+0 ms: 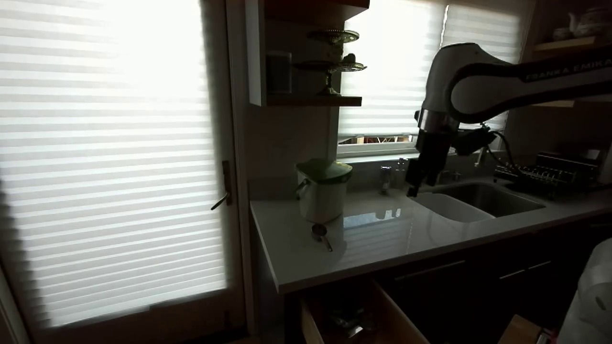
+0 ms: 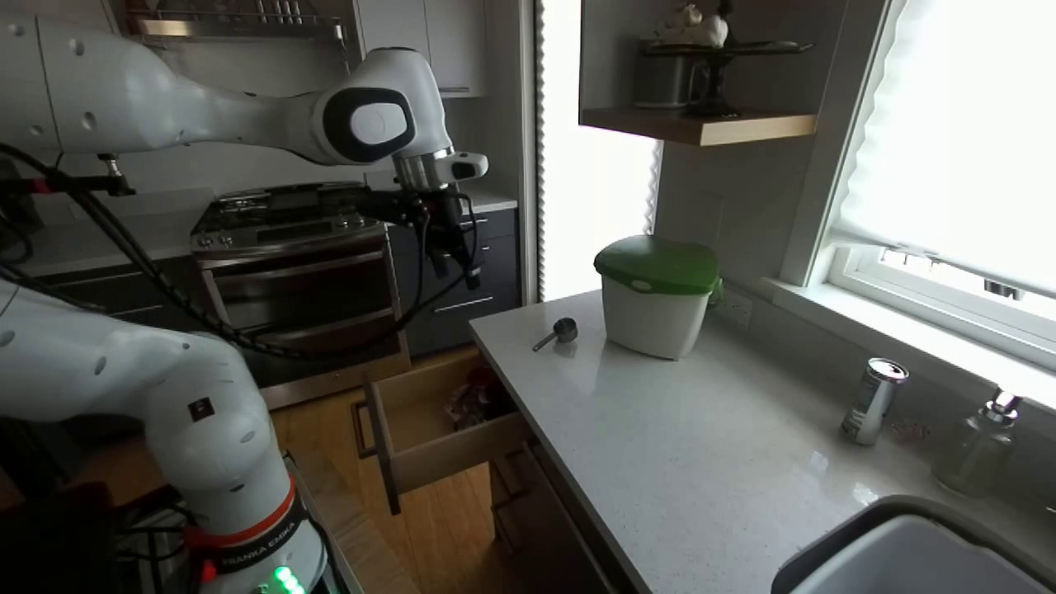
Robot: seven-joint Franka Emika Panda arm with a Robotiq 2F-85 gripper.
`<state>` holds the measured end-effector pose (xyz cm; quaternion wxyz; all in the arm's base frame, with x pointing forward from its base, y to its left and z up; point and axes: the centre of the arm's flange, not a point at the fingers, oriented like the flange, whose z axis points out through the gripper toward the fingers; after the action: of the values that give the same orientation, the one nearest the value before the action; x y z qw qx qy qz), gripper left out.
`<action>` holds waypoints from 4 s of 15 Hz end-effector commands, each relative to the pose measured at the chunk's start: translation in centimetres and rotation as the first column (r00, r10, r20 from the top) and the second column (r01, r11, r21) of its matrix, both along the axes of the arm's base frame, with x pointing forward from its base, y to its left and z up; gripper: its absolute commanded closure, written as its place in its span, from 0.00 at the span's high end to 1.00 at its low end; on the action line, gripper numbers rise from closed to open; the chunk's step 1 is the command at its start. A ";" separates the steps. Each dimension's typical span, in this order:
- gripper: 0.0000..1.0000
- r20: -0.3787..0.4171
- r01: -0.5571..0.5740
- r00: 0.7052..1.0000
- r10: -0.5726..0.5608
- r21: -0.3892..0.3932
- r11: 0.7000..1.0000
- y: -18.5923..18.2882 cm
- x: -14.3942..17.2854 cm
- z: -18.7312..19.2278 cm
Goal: Pick up the pink and silver measuring spoon from the open drawer and put it on the kitchen counter
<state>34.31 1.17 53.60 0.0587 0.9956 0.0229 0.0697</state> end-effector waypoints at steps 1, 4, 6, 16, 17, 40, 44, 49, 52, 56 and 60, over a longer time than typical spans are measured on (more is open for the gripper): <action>1.00 -0.069 -0.053 0.996 0.055 0.035 0.998 7.4 -0.3 -3.4; 1.00 -0.131 0.015 0.991 -0.013 0.019 1.000 11.7 -0.8 -7.0; 1.00 -0.190 0.075 0.980 -0.064 0.047 0.996 14.2 -0.4 -9.8; 1.00 -0.240 0.090 0.967 -0.080 0.034 0.995 15.4 0.1 -12.6; 1.00 -0.239 0.090 0.968 -0.079 0.034 0.995 15.4 0.1 -12.5; 1.00 -0.202 0.285 0.943 -0.266 0.071 0.956 22.4 2.3 -21.2; 1.00 -0.156 0.290 0.947 -0.279 0.054 0.955 22.3 5.7 -25.1; 1.00 -0.133 0.285 0.949 -0.286 -0.025 0.958 20.2 5.7 -26.5; 1.00 -0.136 0.287 0.948 -0.288 -0.027 0.957 20.3 6.3 -26.8; 1.00 -0.116 0.207 0.972 -0.205 0.005 0.978 20.4 8.2 -27.9; 1.00 -0.071 0.111 0.992 -0.105 0.090 0.990 20.7 10.8 -29.9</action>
<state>42.91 21.53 26.15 0.0298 0.9972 -0.0634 0.0260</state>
